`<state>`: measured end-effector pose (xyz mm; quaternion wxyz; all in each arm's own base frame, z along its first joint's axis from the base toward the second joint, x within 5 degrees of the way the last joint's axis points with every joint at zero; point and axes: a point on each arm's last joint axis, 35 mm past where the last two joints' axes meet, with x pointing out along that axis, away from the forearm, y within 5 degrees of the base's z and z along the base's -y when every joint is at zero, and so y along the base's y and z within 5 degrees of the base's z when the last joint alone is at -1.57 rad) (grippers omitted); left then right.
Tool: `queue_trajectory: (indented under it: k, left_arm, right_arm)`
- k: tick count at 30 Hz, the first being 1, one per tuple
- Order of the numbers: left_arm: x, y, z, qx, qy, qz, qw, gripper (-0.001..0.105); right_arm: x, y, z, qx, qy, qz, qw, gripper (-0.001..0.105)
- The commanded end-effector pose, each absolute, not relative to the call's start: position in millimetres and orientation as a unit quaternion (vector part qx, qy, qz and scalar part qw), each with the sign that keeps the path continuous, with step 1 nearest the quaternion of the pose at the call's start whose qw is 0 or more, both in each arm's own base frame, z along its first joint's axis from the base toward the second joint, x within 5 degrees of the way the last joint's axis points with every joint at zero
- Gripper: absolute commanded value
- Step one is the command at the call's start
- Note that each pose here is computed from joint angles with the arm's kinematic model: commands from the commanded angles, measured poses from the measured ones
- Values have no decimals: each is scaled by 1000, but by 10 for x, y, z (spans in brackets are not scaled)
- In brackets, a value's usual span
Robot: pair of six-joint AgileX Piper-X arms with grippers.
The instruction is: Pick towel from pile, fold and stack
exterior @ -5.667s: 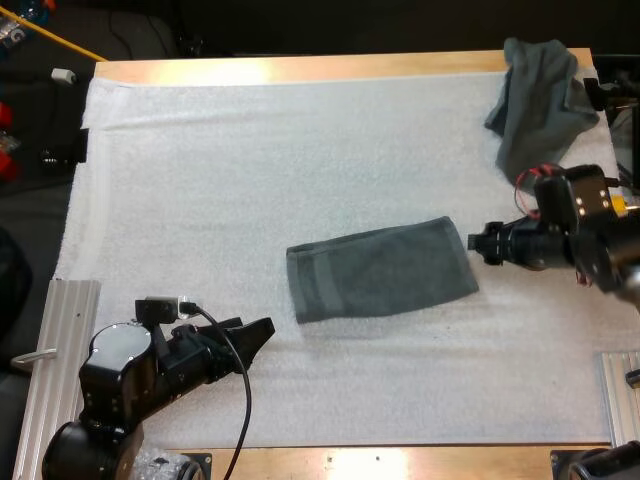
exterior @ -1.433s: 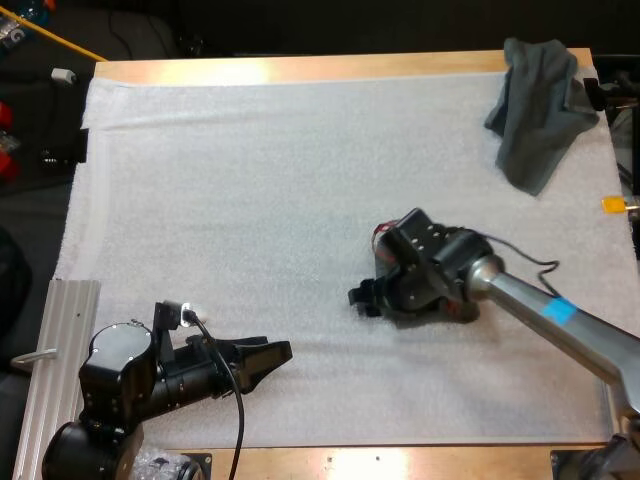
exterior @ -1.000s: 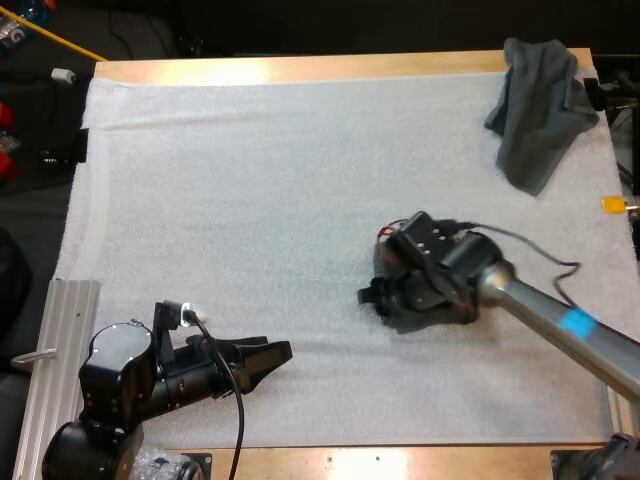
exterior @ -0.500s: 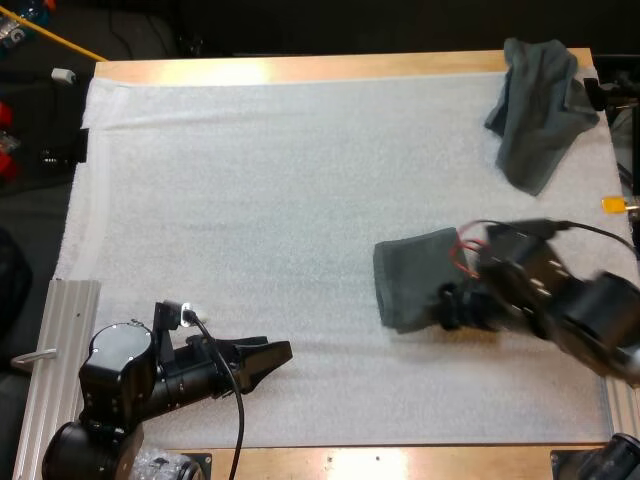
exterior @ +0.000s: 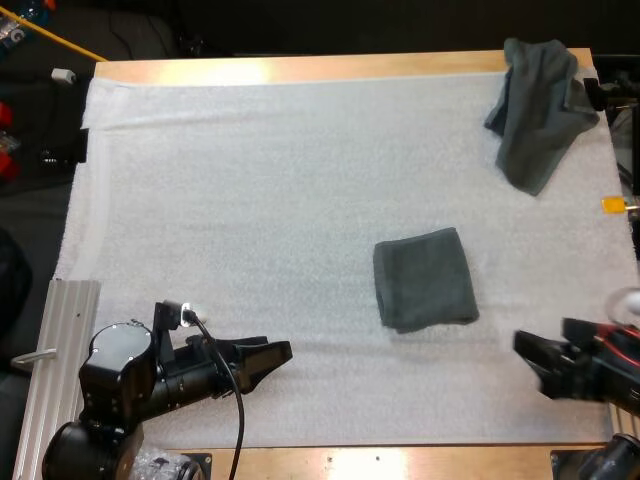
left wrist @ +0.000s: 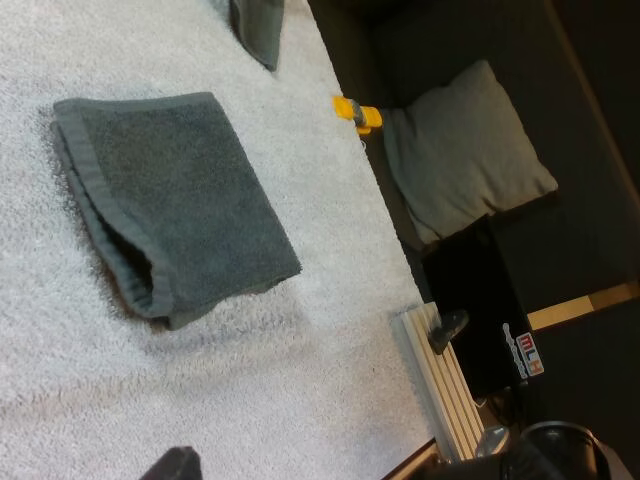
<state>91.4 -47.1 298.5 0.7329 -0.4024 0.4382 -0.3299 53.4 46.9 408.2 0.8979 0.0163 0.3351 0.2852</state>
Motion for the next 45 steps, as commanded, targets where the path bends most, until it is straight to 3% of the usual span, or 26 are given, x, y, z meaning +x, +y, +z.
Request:
queue_trajectory:
  k: [1,4,14,20,31,45]
  left_arm:
    - [914,-473,3009,-396,433,-340,734,63]
    - [936,-474,2996,-385,430,-339,743,73]
    - [1227,-569,2882,-374,455,-322,742,72]
    - [1496,-812,2703,-344,488,-318,737,72]
    - [2134,-1391,2089,-401,542,-283,682,72]
    - [2493,-1599,1399,-434,611,-225,623,72]
  right_arm:
    - [498,438,4097,20,330,286,899,68]
    - [428,376,4117,27,316,291,903,68]
    - [432,380,4115,26,317,291,902,67]
    - [432,380,4115,26,317,291,902,67]
    - [432,380,4115,26,317,291,902,67]
    - [432,380,4115,26,317,291,902,67]
